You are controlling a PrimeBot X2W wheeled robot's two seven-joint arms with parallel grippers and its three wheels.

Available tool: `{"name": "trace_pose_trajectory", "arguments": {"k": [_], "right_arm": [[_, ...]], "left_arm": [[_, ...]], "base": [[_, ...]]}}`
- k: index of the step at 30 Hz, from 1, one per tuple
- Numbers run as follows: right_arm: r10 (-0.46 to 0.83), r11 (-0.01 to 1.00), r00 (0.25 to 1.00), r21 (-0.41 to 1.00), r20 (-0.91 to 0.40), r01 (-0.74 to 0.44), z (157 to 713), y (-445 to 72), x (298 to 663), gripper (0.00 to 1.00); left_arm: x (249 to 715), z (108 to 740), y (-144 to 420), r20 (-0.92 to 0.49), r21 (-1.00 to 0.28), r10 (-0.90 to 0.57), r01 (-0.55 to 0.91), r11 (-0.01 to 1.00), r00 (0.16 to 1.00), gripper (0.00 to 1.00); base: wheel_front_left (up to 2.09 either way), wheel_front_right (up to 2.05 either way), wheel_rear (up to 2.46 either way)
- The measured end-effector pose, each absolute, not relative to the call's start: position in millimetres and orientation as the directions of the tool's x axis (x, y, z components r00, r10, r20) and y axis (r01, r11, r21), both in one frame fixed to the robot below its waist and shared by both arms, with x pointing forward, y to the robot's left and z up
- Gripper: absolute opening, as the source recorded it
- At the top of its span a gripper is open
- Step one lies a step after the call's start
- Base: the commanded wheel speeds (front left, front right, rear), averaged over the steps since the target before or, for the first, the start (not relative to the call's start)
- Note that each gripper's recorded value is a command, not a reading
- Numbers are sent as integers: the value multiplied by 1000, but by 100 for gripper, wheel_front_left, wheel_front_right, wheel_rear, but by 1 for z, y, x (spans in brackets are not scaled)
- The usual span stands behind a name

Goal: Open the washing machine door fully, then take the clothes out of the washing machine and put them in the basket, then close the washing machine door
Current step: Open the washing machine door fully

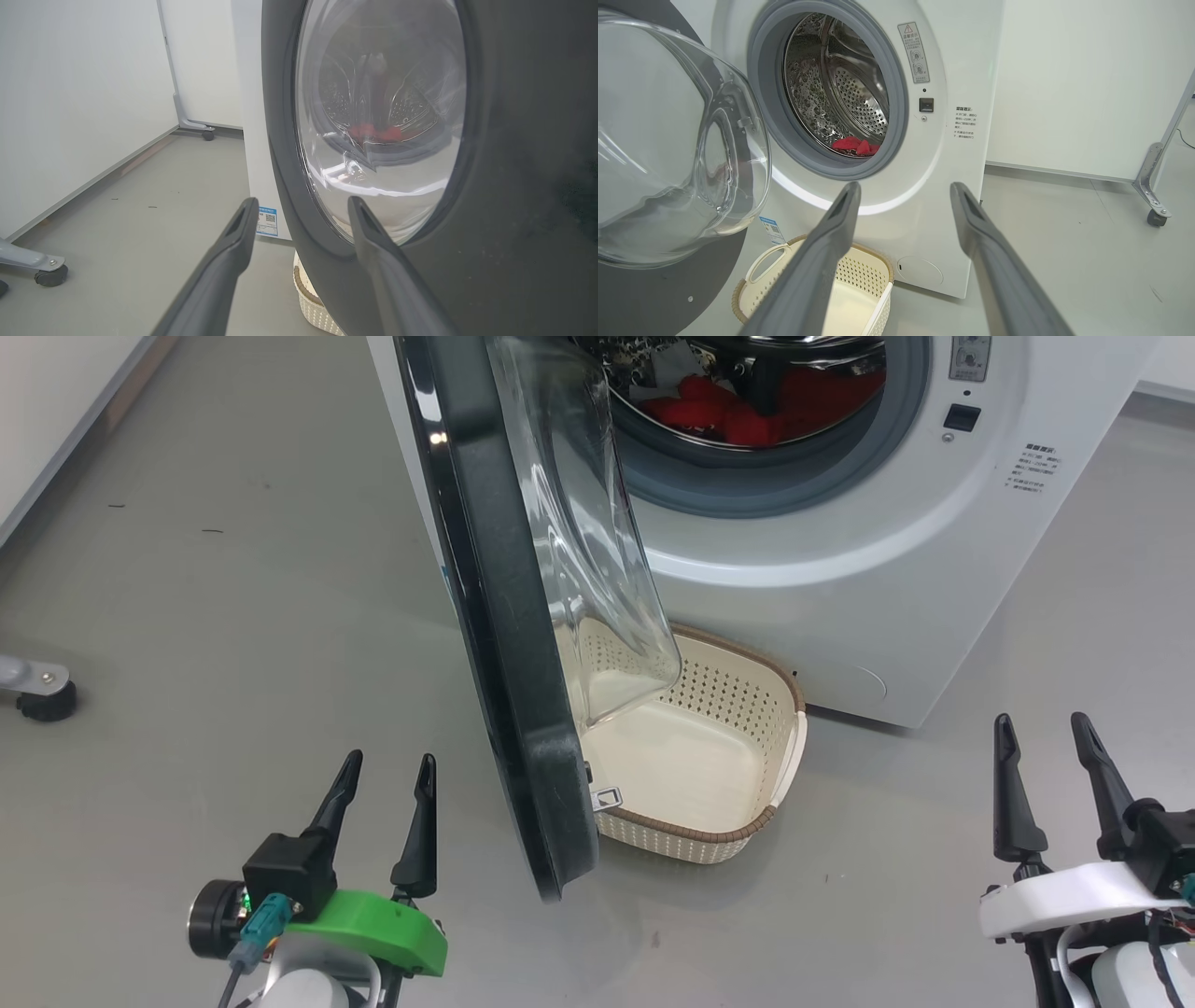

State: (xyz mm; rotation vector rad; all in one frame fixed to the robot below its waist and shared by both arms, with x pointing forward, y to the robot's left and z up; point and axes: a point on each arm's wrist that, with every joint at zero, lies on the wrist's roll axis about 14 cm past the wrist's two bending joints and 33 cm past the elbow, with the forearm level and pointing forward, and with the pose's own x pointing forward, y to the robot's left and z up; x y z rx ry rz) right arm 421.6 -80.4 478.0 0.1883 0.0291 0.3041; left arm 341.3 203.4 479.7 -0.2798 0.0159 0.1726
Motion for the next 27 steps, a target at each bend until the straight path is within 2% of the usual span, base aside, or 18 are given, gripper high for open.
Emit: {"name": "trace_pose_trajectory", "arguments": {"k": [27], "right_arm": [[317, 929, 948, 207, -14, -307, 472, -64, 405, 100]], "left_arm": [[340, 480, 204, -41, -289, 172, -177, 941, 984, 100]], "base": [[0, 0, 0]]}}
